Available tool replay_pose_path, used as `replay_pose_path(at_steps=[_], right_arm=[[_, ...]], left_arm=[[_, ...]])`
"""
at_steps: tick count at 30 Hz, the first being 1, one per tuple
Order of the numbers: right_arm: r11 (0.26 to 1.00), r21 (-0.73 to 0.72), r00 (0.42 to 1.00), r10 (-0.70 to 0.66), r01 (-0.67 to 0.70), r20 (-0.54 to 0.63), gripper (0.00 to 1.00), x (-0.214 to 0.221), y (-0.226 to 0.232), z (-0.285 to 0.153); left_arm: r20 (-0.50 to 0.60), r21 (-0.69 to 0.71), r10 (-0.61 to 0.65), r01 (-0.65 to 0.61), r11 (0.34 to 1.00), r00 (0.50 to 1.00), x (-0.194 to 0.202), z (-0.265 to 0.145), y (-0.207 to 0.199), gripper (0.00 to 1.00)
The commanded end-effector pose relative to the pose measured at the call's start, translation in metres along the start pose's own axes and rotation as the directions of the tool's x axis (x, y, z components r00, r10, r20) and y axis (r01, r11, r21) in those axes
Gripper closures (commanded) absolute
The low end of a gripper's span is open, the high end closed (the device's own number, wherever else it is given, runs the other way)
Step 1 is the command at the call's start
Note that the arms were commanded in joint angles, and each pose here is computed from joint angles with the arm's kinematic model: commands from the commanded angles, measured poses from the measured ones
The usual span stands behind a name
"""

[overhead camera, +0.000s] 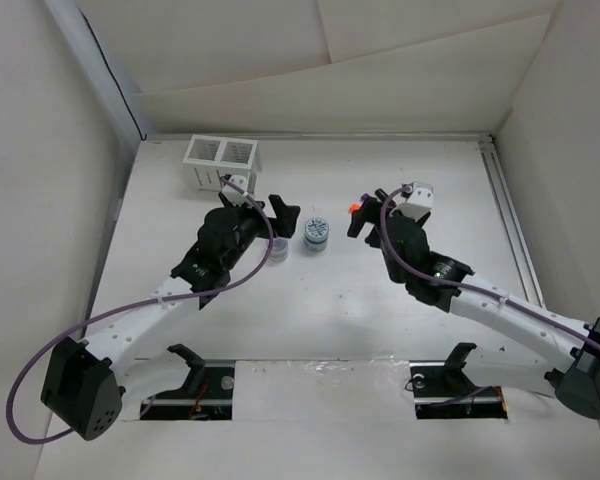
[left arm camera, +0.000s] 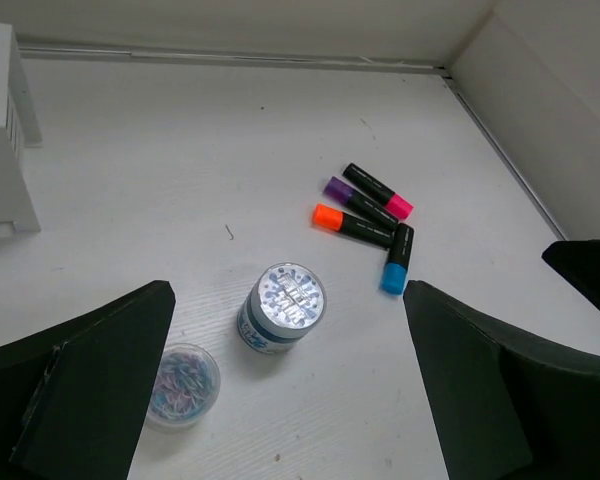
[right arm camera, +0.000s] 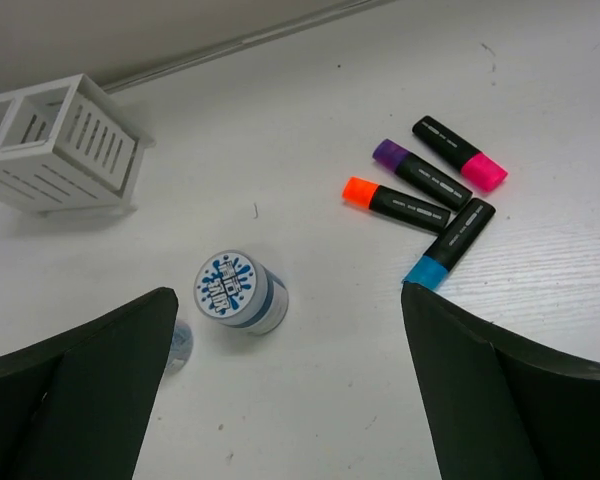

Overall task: Sort the stationery into containers
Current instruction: Grab a piece of stationery with the left arm

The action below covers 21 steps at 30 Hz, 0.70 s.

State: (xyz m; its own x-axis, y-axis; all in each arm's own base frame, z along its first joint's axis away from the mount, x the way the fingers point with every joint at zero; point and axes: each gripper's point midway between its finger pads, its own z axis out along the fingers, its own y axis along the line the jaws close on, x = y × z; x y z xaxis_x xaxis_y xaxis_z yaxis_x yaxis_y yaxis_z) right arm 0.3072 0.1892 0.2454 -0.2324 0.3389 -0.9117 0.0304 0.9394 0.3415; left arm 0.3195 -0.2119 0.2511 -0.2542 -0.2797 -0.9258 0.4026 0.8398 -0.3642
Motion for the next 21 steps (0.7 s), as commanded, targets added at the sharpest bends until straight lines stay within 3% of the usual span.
replay_pose_path(at_steps=[1, 3, 4, 5, 7, 8, 10, 13, 17, 18, 19, 21], right_arm=[[1.000, 0.011, 0.999, 0.018, -0.019, 0.026, 0.00, -0.013, 0.003, 0.004], [1.000, 0.015, 1.000, 0.012, -0.012, 0.021, 0.02, -0.010, 0.003, 0.005], [1.000, 0.004, 1.000, 0.012, -0.012, 0.013, 0.10, -0.009, 0.005, 0.005], [1.000, 0.004, 1.000, 0.014, -0.014, 0.011, 0.35, -0.009, 0.004, 0.006], [1.000, -0.003, 1.000, 0.014, -0.014, 0.006, 0.68, -0.009, 0.005, 0.006], [1.000, -0.003, 1.000, 0.014, -0.014, 0.006, 0.90, -0.010, 0.004, 0.004], [1.000, 0.001, 1.000, 0.025, -0.025, 0.017, 1.00, -0.015, 0.001, 0.004], [1.000, 0.010, 0.999, 0.029, -0.029, 0.023, 1.00, -0.019, -0.003, 0.003], [0.999, 0.017, 0.999, 0.042, -0.043, 0.024, 0.98, -0.021, -0.006, 0.006], [0.999, 0.022, 0.999, 0.047, -0.047, 0.016, 0.93, -0.020, -0.009, 0.007], [0.999, 0.022, 0.999, 0.047, -0.047, 0.016, 0.74, -0.020, -0.009, 0.007], [0.998, 0.017, 0.998, 0.060, -0.060, 0.008, 0.46, -0.020, -0.010, 0.010]], left_arm=[[0.079, 0.047, -0.020, 0.016, 0.999, 0.997, -0.035, 0.009, -0.017, 0.00], [0.058, 0.068, -0.018, 0.014, 0.998, 0.998, -0.032, 0.011, -0.021, 0.00], [0.064, 0.080, -0.019, 0.014, 0.997, 0.998, -0.036, 0.011, -0.025, 0.00], [0.065, 0.080, -0.009, 0.003, 0.997, 0.998, -0.036, 0.011, -0.025, 0.00], [0.069, 0.069, 0.000, -0.005, 0.998, 0.998, -0.037, 0.011, -0.022, 0.00], [0.065, 0.051, 0.001, -0.005, 0.999, 0.998, -0.033, 0.012, -0.018, 0.00], [0.080, 0.070, -0.001, -0.005, 0.998, 0.997, -0.037, 0.012, -0.022, 0.00], [0.077, 0.194, 0.010, -0.025, 0.981, 0.997, -0.038, 0.011, -0.045, 0.00], [0.011, 0.218, 0.031, -0.032, 0.975, 0.999, -0.018, 0.027, -0.047, 0.00], [0.002, 0.215, 0.032, -0.031, 0.976, 0.999, -0.015, 0.029, -0.046, 0.00], [0.003, 0.216, 0.031, -0.031, 0.976, 1.000, -0.014, 0.031, -0.046, 0.00], [-0.017, 0.180, 0.034, -0.030, 0.983, 0.999, -0.006, 0.038, -0.044, 0.00]])
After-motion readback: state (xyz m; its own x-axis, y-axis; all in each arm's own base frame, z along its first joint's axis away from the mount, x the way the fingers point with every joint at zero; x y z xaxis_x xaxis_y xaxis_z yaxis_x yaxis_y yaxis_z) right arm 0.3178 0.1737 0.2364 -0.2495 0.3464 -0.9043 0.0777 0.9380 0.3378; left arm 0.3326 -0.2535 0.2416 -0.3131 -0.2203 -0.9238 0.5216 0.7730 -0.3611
